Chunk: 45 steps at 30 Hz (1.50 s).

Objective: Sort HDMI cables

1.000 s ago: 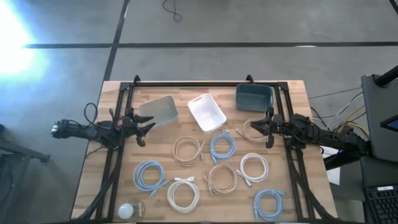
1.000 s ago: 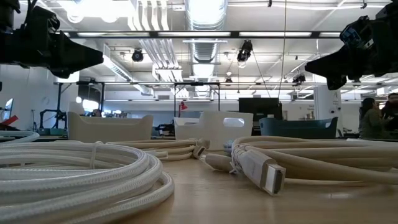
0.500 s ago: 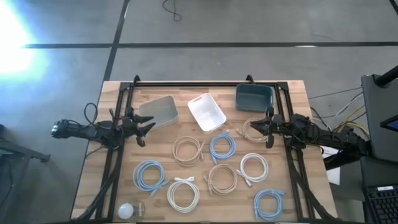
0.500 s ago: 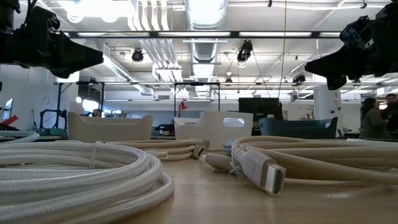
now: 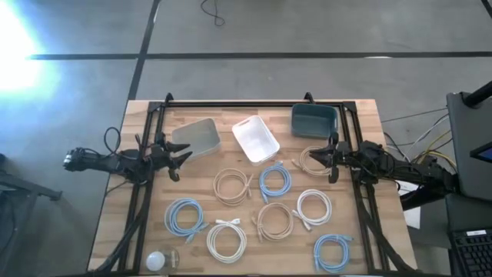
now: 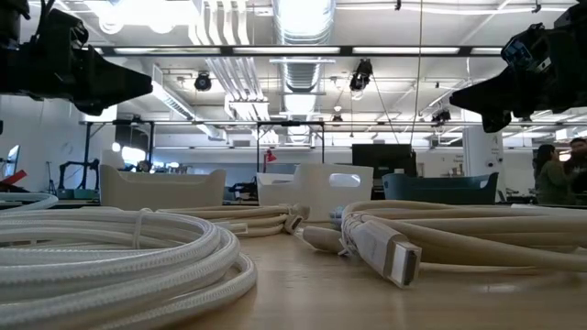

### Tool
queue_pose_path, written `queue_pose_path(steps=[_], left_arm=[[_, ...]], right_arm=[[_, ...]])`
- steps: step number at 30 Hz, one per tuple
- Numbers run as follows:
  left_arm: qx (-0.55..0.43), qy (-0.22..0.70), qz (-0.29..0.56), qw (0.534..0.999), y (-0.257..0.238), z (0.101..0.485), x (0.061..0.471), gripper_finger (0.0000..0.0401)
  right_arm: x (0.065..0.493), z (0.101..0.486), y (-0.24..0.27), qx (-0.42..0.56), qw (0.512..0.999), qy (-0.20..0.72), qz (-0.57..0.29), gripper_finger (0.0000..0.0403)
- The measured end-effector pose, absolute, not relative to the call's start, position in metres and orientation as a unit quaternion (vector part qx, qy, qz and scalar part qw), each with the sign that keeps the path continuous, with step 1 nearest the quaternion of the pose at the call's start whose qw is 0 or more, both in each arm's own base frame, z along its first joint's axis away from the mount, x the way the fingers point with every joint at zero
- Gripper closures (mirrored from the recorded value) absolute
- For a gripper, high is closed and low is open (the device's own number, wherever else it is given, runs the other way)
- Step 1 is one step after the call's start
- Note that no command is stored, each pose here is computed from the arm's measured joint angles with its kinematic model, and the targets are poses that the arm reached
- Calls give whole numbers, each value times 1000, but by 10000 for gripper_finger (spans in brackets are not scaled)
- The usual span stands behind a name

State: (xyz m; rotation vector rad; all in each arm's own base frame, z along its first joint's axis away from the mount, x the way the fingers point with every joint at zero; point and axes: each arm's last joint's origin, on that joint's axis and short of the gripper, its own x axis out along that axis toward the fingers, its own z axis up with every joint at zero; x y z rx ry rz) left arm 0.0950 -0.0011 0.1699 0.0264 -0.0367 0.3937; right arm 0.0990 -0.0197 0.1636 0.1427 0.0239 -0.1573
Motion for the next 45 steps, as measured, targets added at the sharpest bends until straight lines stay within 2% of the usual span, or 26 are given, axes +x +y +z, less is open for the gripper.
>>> queue_pose_path(steps=[8, 14, 19, 23, 30, 35, 39, 45], left_arm=[[12, -22, 195, 980, -1, 171, 95, 252], [11, -24, 195, 980, -1, 171, 95, 252], [10, -27, 196, 980, -1, 172, 95, 252], [6, -40, 210, 977, 0, 174, 94, 252], [-38, -40, 107, 993, -6, 174, 97, 252], [-94, -25, 101, 990, -7, 171, 100, 252], [-99, 6, 89, 991, -9, 166, 105, 251], [-96, 52, 94, 990, -10, 168, 113, 214]], right_arm=[[99, 164, -20, 68, 994, 12, -79, 351], [99, 164, -20, 28, 996, 11, -81, 351], [99, 170, -20, 31, 996, -16, -79, 351], [98, 181, -20, 25, 994, -75, -77, 351], [94, 198, -19, 68, 982, -165, -65, 351], [92, 204, -18, 36, 977, -197, -67, 351], [92, 204, -19, 49, 976, -201, -71, 351], [96, 202, -22, 25, 974, -186, -124, 333]])
